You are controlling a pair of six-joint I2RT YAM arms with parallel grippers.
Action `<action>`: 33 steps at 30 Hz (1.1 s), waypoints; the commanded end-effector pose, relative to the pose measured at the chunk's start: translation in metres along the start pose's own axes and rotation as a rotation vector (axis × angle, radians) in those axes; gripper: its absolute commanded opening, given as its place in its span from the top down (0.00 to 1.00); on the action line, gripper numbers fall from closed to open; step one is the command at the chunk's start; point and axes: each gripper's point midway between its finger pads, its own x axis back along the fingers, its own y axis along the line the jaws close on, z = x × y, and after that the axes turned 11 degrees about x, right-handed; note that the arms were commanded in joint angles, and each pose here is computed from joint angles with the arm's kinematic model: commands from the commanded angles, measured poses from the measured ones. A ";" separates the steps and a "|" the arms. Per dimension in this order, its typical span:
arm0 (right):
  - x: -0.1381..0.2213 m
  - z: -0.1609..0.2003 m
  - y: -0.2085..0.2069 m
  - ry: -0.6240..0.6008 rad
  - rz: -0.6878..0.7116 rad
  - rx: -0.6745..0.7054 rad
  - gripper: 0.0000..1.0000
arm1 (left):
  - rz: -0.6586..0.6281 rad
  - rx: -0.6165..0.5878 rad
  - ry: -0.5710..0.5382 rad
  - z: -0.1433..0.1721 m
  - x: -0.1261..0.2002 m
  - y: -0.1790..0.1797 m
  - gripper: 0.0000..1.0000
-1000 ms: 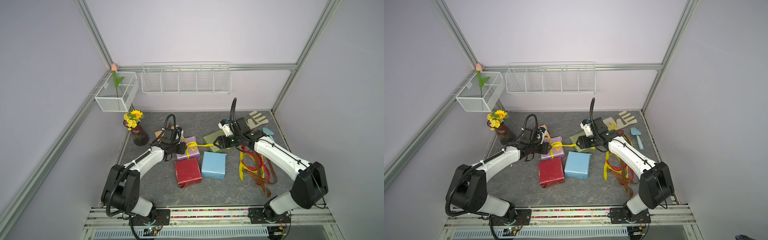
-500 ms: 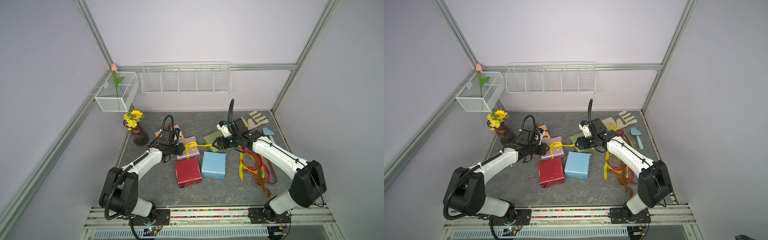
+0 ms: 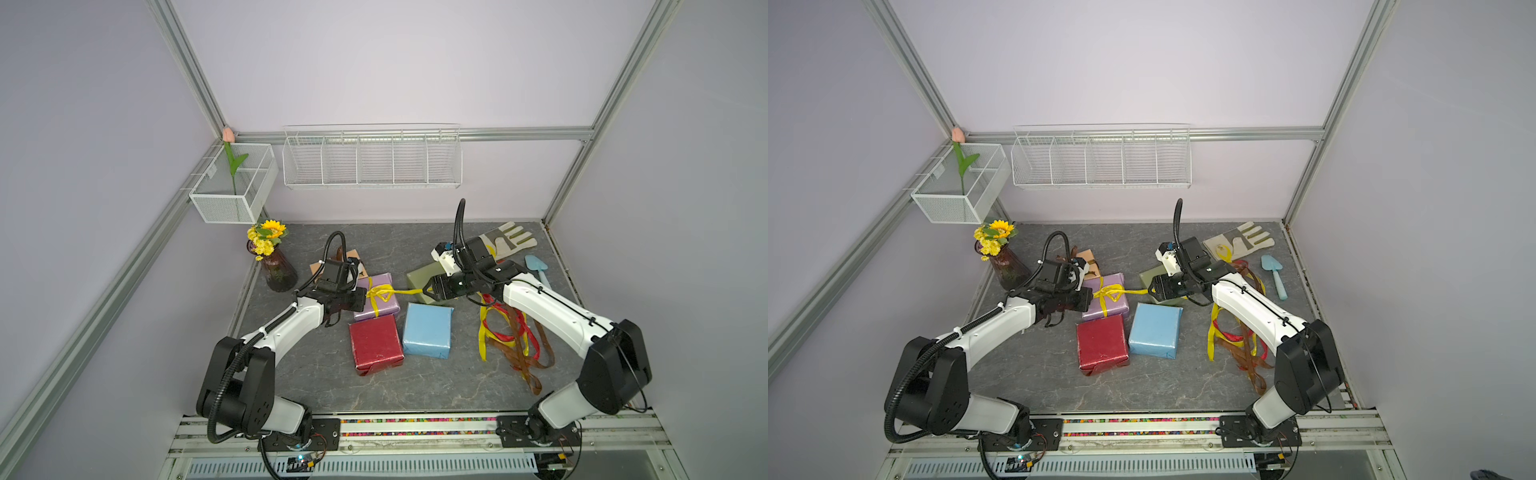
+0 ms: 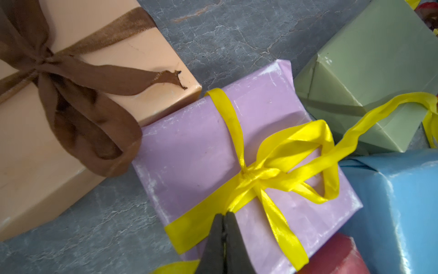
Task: Untie the ribbon bows on the gift boxes
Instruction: Untie the ribbon from the gift box.
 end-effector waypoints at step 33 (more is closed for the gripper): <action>-0.087 -0.027 0.093 0.049 -0.141 0.156 0.45 | -0.205 0.396 -0.269 -0.026 0.076 0.069 0.46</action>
